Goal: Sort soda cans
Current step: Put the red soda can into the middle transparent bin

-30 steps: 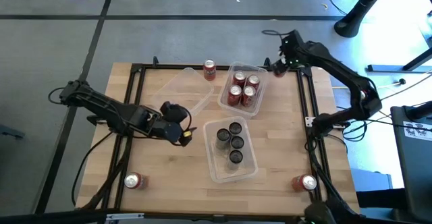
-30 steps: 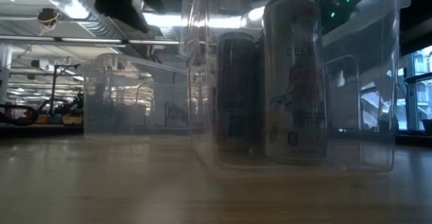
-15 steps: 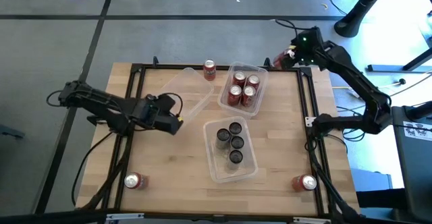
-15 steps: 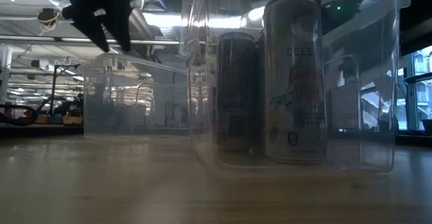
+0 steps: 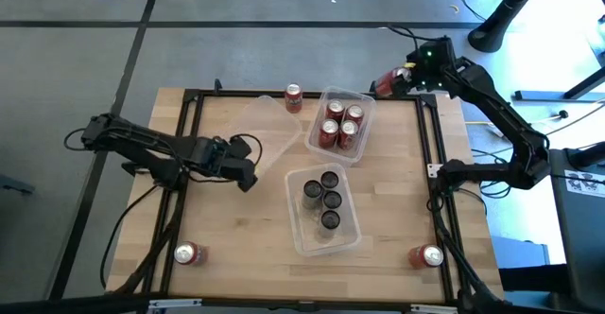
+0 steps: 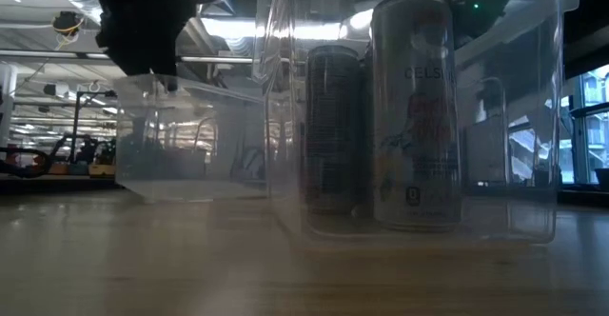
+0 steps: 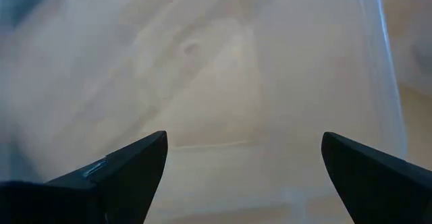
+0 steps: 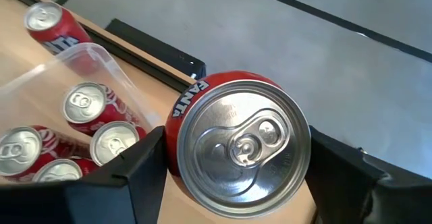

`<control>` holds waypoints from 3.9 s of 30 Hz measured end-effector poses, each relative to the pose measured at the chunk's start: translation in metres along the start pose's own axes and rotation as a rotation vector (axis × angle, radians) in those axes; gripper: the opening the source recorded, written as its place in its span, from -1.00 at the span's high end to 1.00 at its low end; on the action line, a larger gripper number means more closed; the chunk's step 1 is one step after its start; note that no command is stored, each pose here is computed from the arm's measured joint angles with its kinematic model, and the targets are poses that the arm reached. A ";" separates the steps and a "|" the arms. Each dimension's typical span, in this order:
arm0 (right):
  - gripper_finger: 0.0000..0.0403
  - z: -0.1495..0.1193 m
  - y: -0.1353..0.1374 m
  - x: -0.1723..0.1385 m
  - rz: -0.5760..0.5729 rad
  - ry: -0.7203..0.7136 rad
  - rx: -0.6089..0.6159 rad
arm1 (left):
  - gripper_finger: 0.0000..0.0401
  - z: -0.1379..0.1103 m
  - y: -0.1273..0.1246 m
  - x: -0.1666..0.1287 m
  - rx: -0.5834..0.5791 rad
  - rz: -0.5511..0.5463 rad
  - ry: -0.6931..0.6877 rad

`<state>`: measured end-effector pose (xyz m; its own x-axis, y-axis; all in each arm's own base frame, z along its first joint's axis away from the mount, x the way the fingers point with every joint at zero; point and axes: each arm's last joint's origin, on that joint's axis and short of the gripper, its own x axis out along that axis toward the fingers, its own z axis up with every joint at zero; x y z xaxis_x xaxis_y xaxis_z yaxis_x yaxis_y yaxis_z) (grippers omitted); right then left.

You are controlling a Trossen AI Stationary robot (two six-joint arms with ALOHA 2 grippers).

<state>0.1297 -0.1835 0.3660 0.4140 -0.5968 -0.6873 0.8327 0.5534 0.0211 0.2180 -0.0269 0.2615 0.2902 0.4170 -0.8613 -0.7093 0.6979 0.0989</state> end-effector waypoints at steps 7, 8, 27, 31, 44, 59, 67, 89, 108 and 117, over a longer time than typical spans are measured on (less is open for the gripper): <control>-0.39 0.002 0.001 -0.012 0.049 -0.068 -0.002 | -0.89 0.000 -0.013 -0.003 -0.006 -0.114 -0.035; -0.39 0.003 0.002 -0.014 0.065 -0.083 -0.002 | -0.89 0.000 -0.015 -0.004 -0.009 -0.126 -0.043; -0.39 0.010 0.065 -0.030 0.368 -0.253 -0.168 | -0.89 0.011 -0.041 0.016 0.007 -0.207 -0.097; -0.39 0.009 0.085 -0.036 0.412 -0.296 -0.194 | -0.89 0.017 -0.047 0.014 -0.037 -0.268 -0.142; -0.39 0.002 0.129 -0.030 0.469 -0.289 -0.266 | -0.89 0.034 -0.066 0.012 -0.198 -0.439 -0.275; -0.39 -0.003 0.182 -0.011 0.591 -0.316 -0.332 | -0.89 0.050 -0.061 -0.030 -0.166 -0.583 -0.438; -0.39 -0.009 0.221 0.012 0.661 -0.349 -0.355 | -0.89 0.041 -0.017 -0.076 -0.154 -0.549 -0.556; -0.39 -0.023 0.267 0.077 0.717 -0.355 -0.382 | -0.82 0.044 0.036 -0.026 -0.133 0.005 -0.421; -0.39 -0.026 0.284 0.103 0.745 -0.434 -0.342 | -0.81 0.030 0.024 0.022 -0.090 -0.028 -0.340; -0.39 -0.038 0.291 0.128 0.665 -0.413 -0.363 | -0.81 0.021 0.036 0.003 -0.101 -0.046 -0.282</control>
<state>0.4112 -0.0771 0.2563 0.9329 -0.2078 -0.2940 0.2302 0.9722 0.0433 0.2070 0.0117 0.2736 0.4805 0.5415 -0.6899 -0.7475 0.6642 0.0008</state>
